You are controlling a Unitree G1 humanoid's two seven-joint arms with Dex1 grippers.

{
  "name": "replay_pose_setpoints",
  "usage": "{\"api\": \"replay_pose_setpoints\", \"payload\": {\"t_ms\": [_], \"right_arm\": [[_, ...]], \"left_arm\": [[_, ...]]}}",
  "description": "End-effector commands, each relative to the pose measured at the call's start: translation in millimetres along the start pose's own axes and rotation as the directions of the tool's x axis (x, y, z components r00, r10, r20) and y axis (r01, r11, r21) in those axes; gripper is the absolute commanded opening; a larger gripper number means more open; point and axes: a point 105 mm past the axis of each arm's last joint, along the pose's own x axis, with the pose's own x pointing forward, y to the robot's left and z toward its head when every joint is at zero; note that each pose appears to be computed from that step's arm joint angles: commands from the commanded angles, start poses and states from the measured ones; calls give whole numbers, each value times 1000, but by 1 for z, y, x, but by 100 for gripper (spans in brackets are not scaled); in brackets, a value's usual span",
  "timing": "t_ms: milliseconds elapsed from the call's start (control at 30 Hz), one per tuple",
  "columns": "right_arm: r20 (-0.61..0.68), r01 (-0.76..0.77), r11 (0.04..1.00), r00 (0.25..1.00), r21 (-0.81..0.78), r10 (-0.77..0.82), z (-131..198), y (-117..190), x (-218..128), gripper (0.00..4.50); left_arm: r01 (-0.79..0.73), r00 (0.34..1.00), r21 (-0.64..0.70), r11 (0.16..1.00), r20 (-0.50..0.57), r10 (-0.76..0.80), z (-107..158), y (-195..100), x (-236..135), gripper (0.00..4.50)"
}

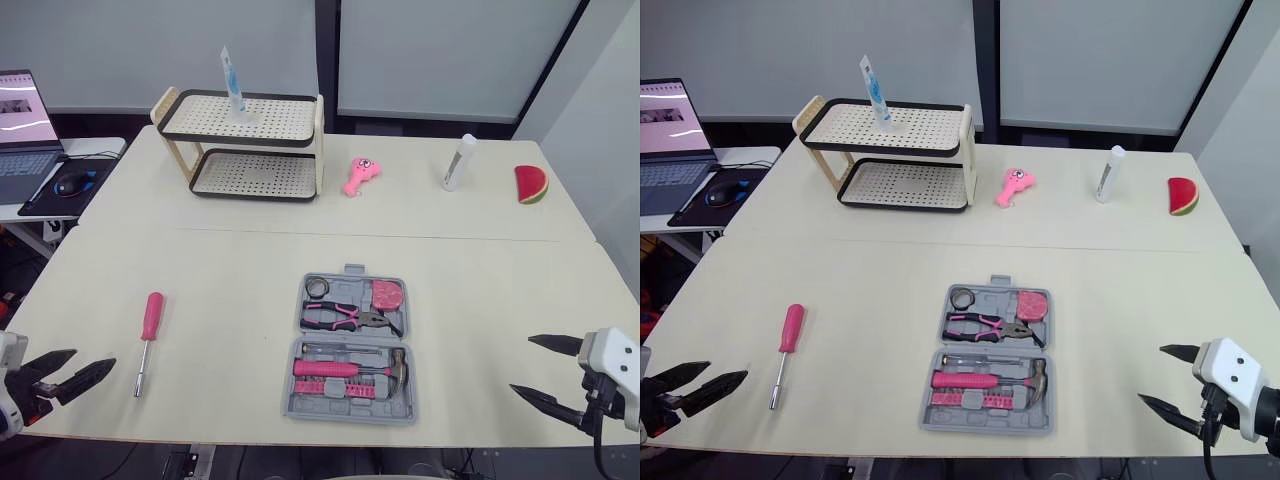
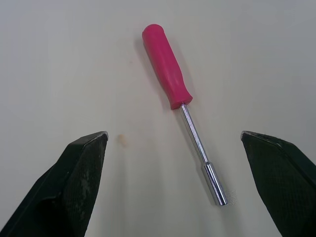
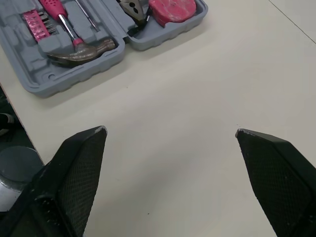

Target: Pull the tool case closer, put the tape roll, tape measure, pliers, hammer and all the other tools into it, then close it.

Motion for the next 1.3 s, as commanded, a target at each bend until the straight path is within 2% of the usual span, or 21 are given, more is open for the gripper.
{"api": "replay_pose_setpoints", "payload": {"t_ms": [33,267,400,600,900,1167,1300], "right_arm": [[14,36,999,999,-31,-36,3,-6,-3,446],[-5,55,994,998,-94,-56,3,-11,1,446],[4,15,992,1000,-128,-15,14,-11,9,446],[114,-107,962,984,-252,139,74,-7,28,446],[186,-343,861,882,-376,433,148,24,56,446],[183,-374,835,861,-405,475,159,30,68,446],[188,-384,831,854,-402,485,160,34,69,446]], "left_arm": [[-5,1000,12,1000,16,5,1,2,1,450],[-27,999,12,1000,22,27,0,4,0,450],[-62,998,-11,998,31,63,-3,7,-5,450],[-123,991,-46,991,42,125,-8,8,-16,450],[-166,980,-104,981,91,176,-12,-3,-11,450],[-194,959,-154,969,180,220,-1,-21,11,450],[-218,950,-193,957,184,253,2,-29,30,450]]}}
